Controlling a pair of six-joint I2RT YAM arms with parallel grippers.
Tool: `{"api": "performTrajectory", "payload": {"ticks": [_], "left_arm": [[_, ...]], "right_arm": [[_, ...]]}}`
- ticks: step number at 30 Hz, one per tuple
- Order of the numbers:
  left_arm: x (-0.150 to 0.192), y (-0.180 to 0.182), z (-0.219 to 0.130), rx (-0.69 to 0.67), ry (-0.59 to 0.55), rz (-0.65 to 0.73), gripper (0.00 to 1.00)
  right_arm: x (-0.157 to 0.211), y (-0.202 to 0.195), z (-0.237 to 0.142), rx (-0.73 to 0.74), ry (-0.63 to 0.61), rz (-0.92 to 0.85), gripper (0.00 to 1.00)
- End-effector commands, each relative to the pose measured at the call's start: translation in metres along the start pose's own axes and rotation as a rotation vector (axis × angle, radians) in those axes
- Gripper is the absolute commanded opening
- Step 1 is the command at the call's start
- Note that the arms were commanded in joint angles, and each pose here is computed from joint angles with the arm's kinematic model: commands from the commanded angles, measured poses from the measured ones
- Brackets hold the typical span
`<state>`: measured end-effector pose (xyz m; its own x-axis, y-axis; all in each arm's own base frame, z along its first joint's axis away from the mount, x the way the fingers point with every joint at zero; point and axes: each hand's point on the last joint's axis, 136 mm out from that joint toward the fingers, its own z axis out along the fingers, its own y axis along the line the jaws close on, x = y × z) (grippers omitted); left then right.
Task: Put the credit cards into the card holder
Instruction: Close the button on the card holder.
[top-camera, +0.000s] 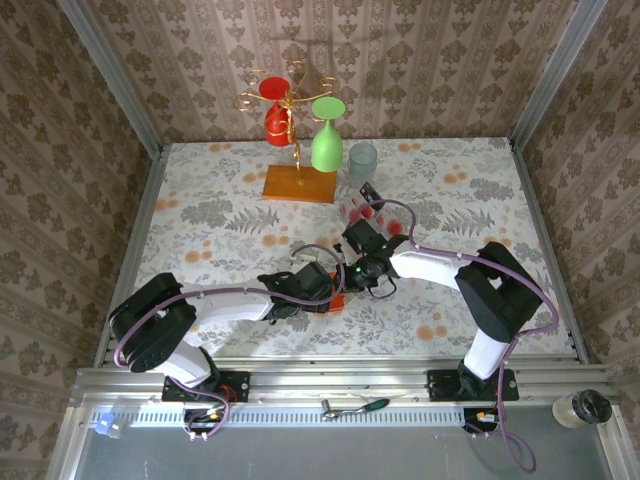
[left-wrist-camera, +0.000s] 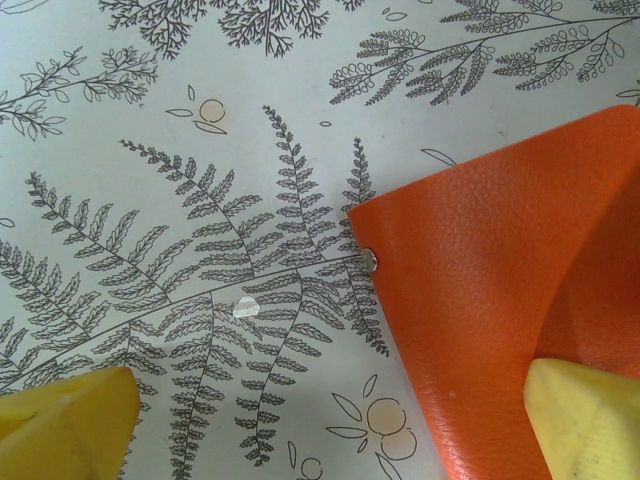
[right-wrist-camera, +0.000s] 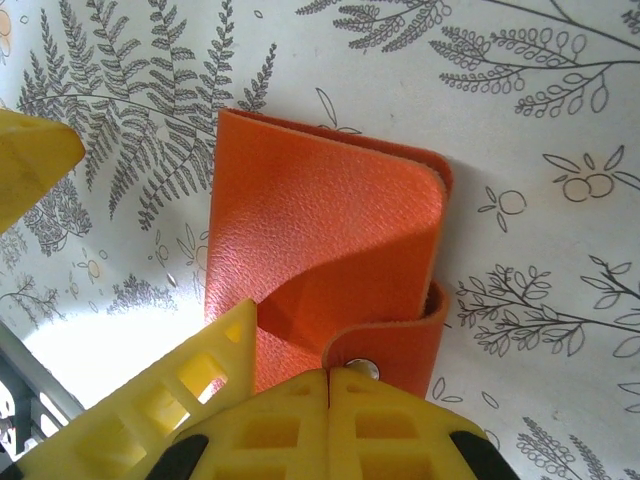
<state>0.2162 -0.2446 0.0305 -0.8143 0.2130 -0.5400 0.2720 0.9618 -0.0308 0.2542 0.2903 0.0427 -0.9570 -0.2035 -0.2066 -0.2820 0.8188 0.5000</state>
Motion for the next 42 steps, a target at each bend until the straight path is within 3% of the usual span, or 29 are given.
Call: {"api": "performTrajectory", "payload": {"ticks": [1,26,36,42], "left_arm": [[0.009,0.008,-0.001,-0.028,0.023,0.022,1.0],[0.007,0.008,-0.004,-0.018,0.012,0.01,1.0],[-0.031,0.012,-0.025,0.029,-0.066,-0.044,1.0],[-0.03,0.013,-0.016,0.032,-0.047,-0.031,1.0]], "right_arm": [[0.0,0.012,0.004,-0.037,0.02,-0.003,0.0],[0.027,-0.035,0.034,0.042,0.116,0.119,0.0],[0.031,-0.033,0.031,0.016,0.103,0.133,0.0],[0.028,-0.028,0.026,-0.003,0.089,0.124,0.0]]}}
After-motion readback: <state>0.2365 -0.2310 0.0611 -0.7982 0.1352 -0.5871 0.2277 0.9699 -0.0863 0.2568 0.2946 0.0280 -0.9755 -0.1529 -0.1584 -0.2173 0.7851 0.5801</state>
